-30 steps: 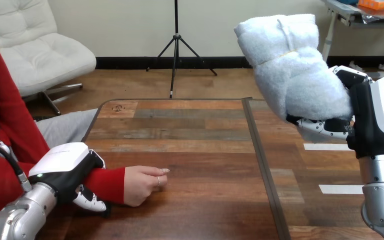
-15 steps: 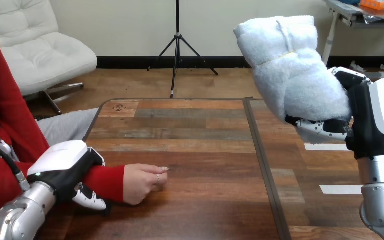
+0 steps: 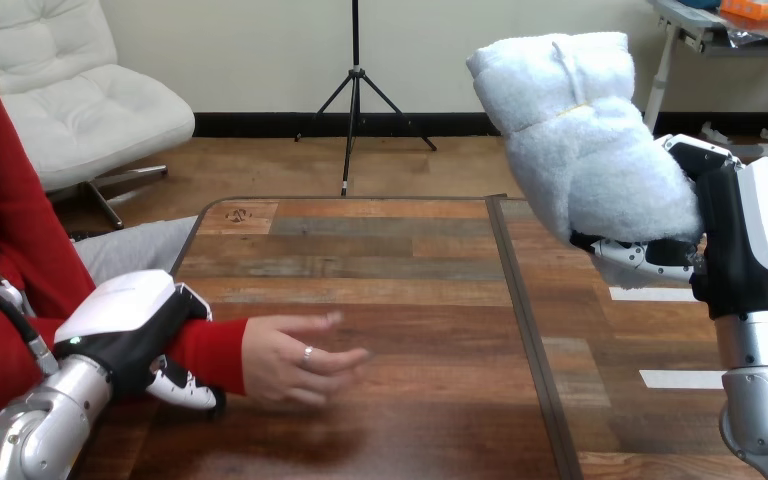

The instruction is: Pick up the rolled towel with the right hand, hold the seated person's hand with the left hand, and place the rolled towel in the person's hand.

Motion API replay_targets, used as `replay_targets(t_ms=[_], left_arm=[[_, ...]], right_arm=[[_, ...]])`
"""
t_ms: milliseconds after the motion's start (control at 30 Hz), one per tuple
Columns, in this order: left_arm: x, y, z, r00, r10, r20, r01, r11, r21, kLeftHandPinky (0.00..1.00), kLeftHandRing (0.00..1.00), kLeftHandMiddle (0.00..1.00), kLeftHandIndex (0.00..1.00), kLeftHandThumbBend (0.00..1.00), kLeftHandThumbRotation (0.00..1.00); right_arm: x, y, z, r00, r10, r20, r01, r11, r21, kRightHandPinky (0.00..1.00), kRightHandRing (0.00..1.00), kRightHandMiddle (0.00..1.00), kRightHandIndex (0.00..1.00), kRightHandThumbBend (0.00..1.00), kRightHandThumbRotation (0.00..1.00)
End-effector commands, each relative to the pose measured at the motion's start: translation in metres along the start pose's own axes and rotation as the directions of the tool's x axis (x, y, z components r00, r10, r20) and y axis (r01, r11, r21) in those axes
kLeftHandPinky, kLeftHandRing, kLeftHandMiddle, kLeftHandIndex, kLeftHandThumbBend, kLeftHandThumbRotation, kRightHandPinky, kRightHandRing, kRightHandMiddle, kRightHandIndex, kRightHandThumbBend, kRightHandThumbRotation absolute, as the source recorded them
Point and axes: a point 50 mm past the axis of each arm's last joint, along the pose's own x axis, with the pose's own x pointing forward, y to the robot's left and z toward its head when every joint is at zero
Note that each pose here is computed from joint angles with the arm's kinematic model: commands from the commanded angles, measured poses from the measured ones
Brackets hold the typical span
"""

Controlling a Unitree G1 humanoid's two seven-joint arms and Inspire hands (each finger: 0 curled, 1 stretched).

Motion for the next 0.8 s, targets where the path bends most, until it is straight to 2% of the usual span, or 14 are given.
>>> replay_targets(t_ms=[0,467,767], left_arm=[[0.006,0.061,0.033,0.953,0.262,0.149,-0.260,0.965,-0.034,0.21,0.26,0.32,0.31,0.71,0.00],[0.006,0.076,0.037,0.939,0.302,0.165,-0.300,0.953,-0.042,0.21,0.27,0.33,0.32,0.70,0.00],[0.006,0.084,0.040,0.928,0.326,0.180,-0.324,0.945,-0.040,0.22,0.28,0.33,0.32,0.70,0.00]], right_arm=[[0.020,-0.004,0.013,0.996,-0.079,0.051,0.077,0.996,0.054,0.27,0.31,0.38,0.44,0.74,0.00],[0.015,0.007,0.011,0.998,-0.059,0.008,0.059,0.996,0.063,0.25,0.31,0.39,0.45,0.75,0.00],[0.012,0.015,0.011,0.999,-0.040,-0.018,0.042,0.995,0.088,0.30,0.36,0.42,0.45,0.75,0.00]])
